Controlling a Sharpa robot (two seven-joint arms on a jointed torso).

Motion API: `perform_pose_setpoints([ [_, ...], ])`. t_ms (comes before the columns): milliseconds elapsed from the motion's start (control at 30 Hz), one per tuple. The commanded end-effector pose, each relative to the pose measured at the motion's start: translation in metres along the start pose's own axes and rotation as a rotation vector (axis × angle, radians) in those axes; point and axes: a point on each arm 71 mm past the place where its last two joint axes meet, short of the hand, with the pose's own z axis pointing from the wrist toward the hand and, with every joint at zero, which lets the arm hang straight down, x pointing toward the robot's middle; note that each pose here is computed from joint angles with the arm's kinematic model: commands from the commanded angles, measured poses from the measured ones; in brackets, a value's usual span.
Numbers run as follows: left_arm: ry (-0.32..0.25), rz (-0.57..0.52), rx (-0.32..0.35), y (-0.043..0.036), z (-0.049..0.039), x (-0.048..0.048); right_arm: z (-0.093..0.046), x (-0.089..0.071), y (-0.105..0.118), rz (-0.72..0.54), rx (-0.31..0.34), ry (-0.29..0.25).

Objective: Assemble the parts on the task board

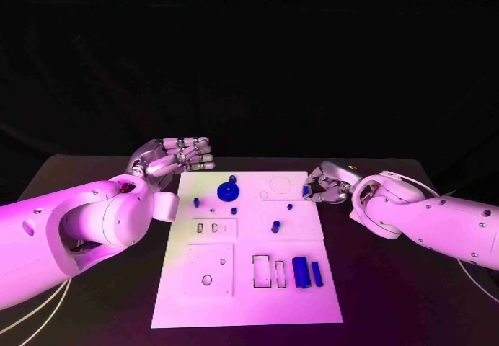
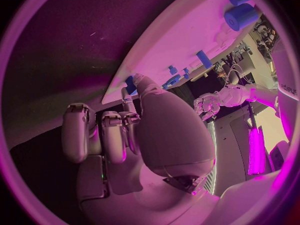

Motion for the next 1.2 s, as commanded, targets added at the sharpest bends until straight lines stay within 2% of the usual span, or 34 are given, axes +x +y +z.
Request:
perform_pose_setpoints([
  [33, 0.022, 0.001, 0.009, -0.0012, 0.0001, 0.0023, 0.000, -0.001, 0.002, -0.009, -0.007, -0.024],
  [333, 0.023, 0.001, 0.006, -0.0010, 0.0002, 0.0018, -0.002, -0.006, 0.006, -0.011, 0.018, -0.118],
  [567, 0.022, 0.002, 0.005, -0.0009, 0.0004, 0.0014, -0.004, -0.006, 0.010, -0.003, 0.023, -0.133],
  [767, 0.019, 0.003, 0.004, -0.0006, 0.0010, 0.0003, -0.008, -0.005, 0.029, 0.013, 0.000, -0.117],
  [1000, 0.014, 0.004, 0.002, 0.0001, 0.0027, -0.0014, -0.006, -0.001, 0.073, 0.013, -0.051, -0.062],
  [1200, 0.014, 0.004, 0.000, 0.0009, 0.0044, -0.0012, -0.005, 0.010, 0.113, -0.011, -0.134, -0.008],
])
